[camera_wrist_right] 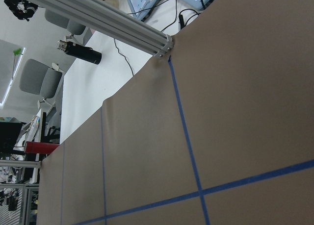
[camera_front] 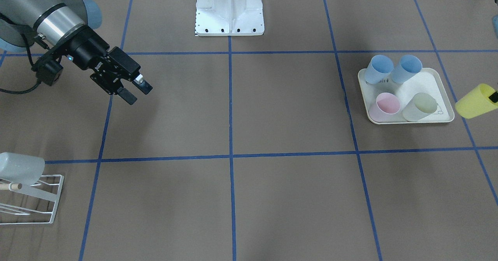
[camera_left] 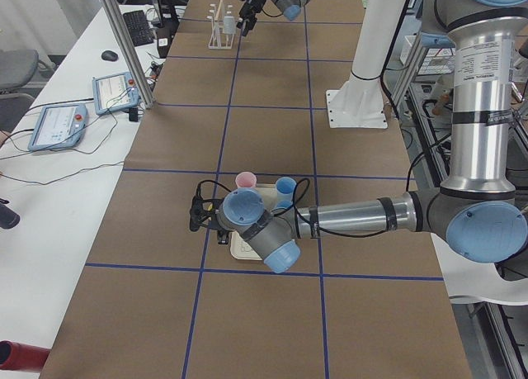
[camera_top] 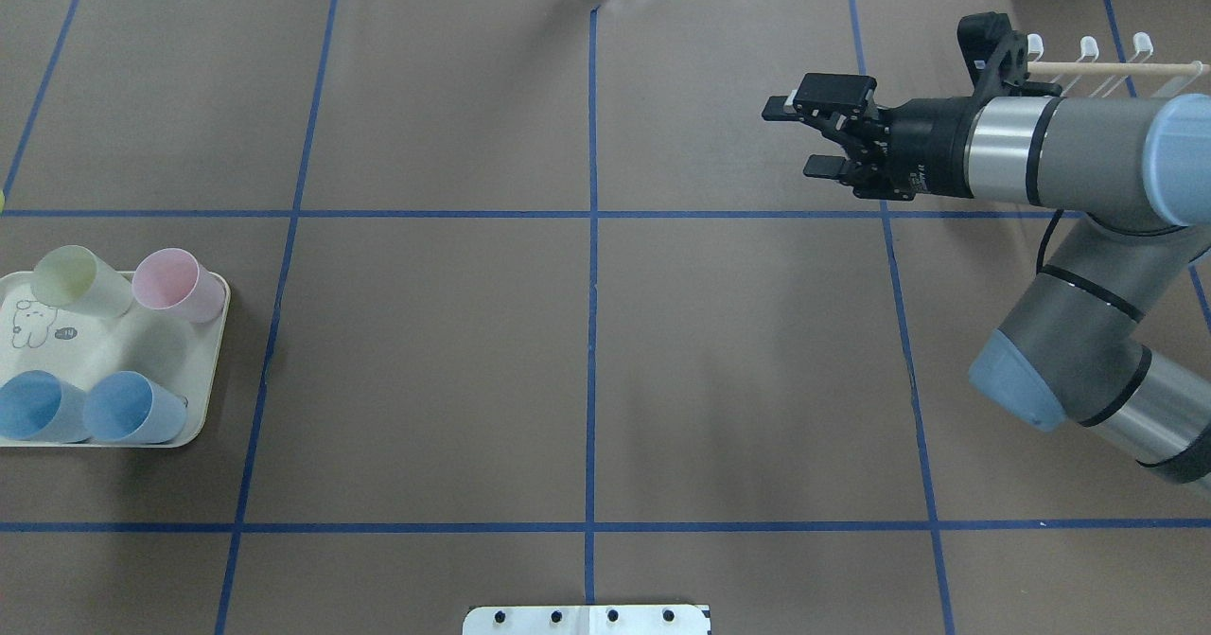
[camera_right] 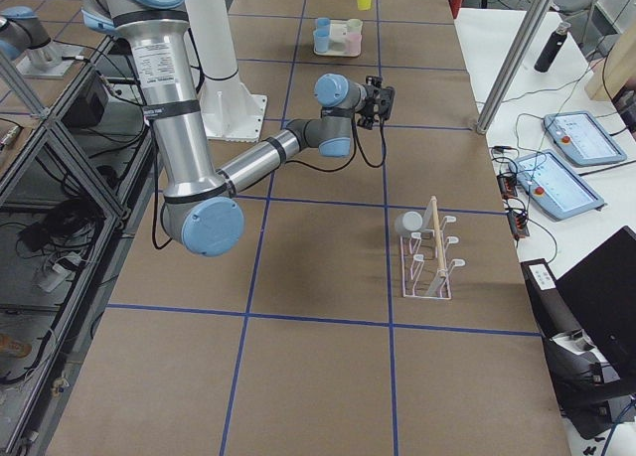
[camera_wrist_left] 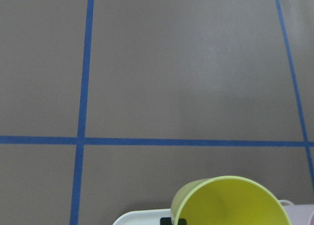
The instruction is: Transfer IKEA cup to right arm and place on rack
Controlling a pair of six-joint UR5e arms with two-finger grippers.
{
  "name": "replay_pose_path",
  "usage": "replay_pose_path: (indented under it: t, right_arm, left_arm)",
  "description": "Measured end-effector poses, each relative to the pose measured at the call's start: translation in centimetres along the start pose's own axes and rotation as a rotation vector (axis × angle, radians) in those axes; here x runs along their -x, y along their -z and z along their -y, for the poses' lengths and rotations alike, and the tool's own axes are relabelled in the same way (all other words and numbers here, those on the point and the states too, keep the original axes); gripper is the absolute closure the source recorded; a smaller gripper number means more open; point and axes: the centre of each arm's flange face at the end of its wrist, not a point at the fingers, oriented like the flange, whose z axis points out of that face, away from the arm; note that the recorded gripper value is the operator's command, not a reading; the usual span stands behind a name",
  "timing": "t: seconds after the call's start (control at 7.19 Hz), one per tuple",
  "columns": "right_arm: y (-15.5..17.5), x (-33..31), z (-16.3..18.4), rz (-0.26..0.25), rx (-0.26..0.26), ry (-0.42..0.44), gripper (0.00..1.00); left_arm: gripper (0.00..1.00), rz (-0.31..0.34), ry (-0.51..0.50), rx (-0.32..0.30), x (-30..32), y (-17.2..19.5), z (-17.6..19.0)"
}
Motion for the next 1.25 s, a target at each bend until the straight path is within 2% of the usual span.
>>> replay_pose_path:
  t: [0.14, 0.28, 0.42, 0.69, 0.97, 1.25]
  right_arm:
    - [-0.9, 1.4, -1.6, 0.030, 0.032, -0.072, 0.00]
    - [-1.8, 2.8, -3.3, 0.065, 0.062, -0.149, 0.00]
    - [-2.8, 4.1, -5.5, 0.112, 0.088, -0.216, 0.00]
    - [-4.1, 5.7, -10.6, 0.256, 0.122, -0.327, 0.00]
    - [-4.5, 7.3, -13.3, 0.370, 0.122, -0.441, 0.00]
    - [-4.8, 8.2, -13.5, 0.413, 0.096, -0.517, 0.00]
  left_arm:
    - [1.00, -0.052, 0.098, -0.021, -4.4, 1.1, 1.8]
    - [1.00, -0.113, 0.186, -0.017, -10.2, 1.4, 3.1]
    - [1.00, -0.177, 0.250, 0.022, -17.0, 0.6, 3.8]
    - [1.00, -0.289, 0.333, 0.125, -30.2, -2.9, 3.8]
    - [1.00, -0.438, 0.422, 0.156, -39.6, -6.9, 0.8]
    - [1.00, -0.668, 0.541, 0.178, -44.5, -9.7, -4.1]
